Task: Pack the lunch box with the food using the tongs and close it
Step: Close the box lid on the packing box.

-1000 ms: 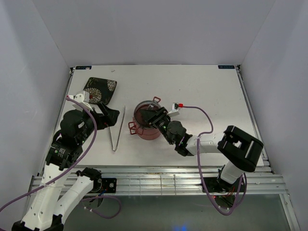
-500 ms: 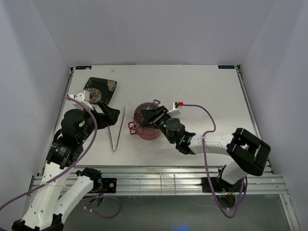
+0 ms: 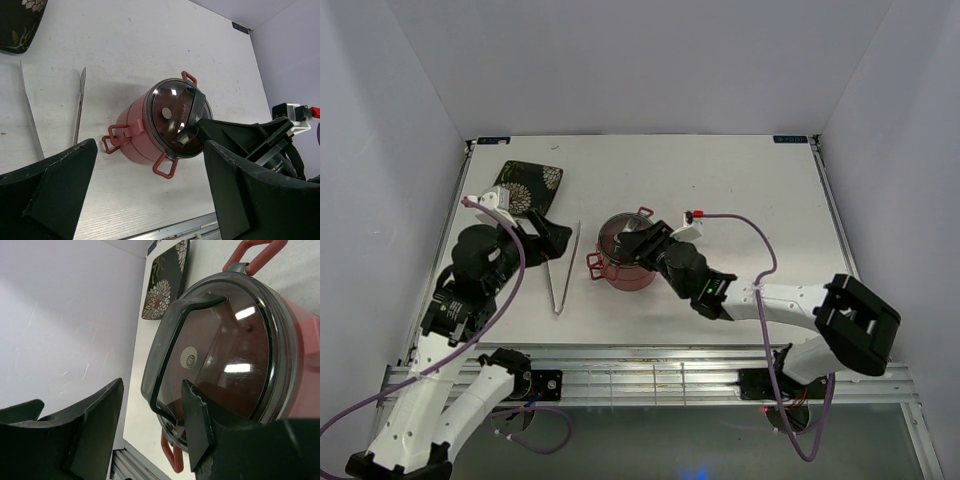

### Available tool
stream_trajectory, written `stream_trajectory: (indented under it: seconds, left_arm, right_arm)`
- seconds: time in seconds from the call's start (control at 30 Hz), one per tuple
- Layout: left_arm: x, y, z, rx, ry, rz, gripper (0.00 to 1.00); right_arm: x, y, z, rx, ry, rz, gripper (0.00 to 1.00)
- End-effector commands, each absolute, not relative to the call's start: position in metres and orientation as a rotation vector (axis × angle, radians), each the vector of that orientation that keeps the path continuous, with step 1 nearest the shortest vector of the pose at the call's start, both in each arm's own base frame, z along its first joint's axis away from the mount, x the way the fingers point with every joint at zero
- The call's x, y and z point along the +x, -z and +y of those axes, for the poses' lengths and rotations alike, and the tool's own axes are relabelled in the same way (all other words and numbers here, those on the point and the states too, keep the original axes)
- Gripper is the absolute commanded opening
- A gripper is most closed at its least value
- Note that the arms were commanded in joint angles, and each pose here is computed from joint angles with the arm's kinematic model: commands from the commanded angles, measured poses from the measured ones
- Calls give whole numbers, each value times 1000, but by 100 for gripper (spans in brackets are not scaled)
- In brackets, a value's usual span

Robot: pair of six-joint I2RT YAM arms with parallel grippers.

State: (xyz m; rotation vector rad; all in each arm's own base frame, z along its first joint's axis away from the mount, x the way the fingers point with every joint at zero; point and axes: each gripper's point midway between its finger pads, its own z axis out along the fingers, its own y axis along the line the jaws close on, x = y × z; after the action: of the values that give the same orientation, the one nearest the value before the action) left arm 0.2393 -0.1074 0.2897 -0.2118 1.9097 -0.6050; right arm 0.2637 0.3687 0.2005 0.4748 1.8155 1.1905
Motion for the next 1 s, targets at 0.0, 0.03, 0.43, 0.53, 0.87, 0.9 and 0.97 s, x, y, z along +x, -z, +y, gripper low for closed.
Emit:
stream_trajectory:
  seconds: [0.0, 0.03, 0.43, 0.53, 0.87, 0.9, 0.97]
  left_arm:
    - [243, -294, -109, -203, 614, 1892, 98]
    - [245, -296, -109, -204, 607, 1889, 98]
    - [251, -317, -123, -127, 663, 1861, 98]
    - [253, -320, -135, -82, 726, 1858, 98]
    - [261, -301, -150, -91, 825, 1815, 98]
    - [262, -292, -149, -104, 823, 1822, 98]
    - [264, -293, -147, -114, 818, 1792, 98]
  right_arm:
    - [258, -218, 364, 432, -1195, 1792, 56]
    - [256, -221, 361, 429, -1207, 1787, 57]
    - [219, -317, 338, -328, -1018, 1617, 65]
    - [241, -336, 314, -549, -717, 1494, 71]
    - [293, -351, 310, -1309, -718, 1159, 80]
    - [299, -346, 316, -1389, -697, 1115, 81]
    - [305, -323, 316, -1451, -685, 1147, 84]
